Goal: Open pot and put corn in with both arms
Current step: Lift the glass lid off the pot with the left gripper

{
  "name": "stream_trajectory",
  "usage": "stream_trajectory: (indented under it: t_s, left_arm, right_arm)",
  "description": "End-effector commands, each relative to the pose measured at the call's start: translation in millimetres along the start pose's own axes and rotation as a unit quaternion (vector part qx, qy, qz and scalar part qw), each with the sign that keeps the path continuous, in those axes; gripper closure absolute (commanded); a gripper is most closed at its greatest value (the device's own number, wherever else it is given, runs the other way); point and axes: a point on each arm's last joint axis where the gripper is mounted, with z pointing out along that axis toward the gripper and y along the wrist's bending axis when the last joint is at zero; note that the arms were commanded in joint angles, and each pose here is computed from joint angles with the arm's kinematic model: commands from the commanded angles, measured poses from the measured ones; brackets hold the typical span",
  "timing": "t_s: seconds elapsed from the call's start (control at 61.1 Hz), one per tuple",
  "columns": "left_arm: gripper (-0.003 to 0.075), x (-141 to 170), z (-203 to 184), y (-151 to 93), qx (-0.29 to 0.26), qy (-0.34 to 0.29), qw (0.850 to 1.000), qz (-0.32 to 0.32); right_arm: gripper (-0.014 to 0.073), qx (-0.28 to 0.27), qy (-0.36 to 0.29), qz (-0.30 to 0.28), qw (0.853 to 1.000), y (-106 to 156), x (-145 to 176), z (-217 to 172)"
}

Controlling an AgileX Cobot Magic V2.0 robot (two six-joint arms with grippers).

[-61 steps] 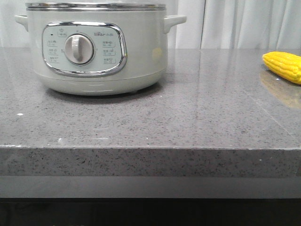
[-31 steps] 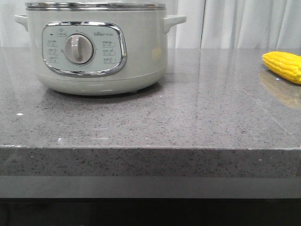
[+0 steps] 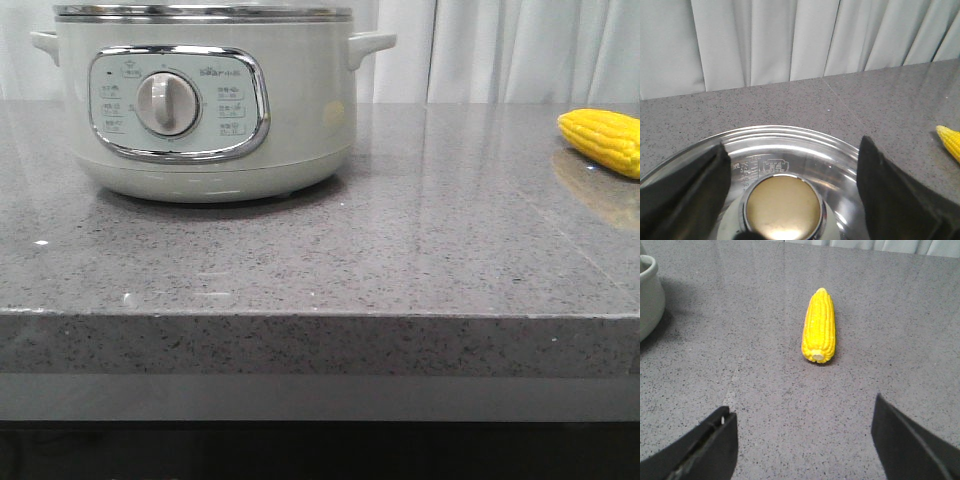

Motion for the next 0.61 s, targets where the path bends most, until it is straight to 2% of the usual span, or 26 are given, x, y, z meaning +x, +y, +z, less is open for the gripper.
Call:
stream_trajectory:
  t_s: [0.0, 0.278, 0.589]
  left_arm:
    - [0.0209, -28, -9, -4, 0.007, -0.079, 0.997, -0.004]
    - [0.0216, -16, 3, -4, 0.005, -0.056, 0.998, -0.004]
    - [0.0434, -13, 4, -4, 0.005, -0.040, 0.999, -0.005]
  right_arm:
    - [0.0023, 0.005, -0.047, -0.005, 0.999, -1, -15, -3]
    - [0.0023, 0.005, -0.047, -0.005, 0.999, -1, -15, -3]
    - [0.0023, 0.005, -0.047, -0.005, 0.999, -1, -15, -3]
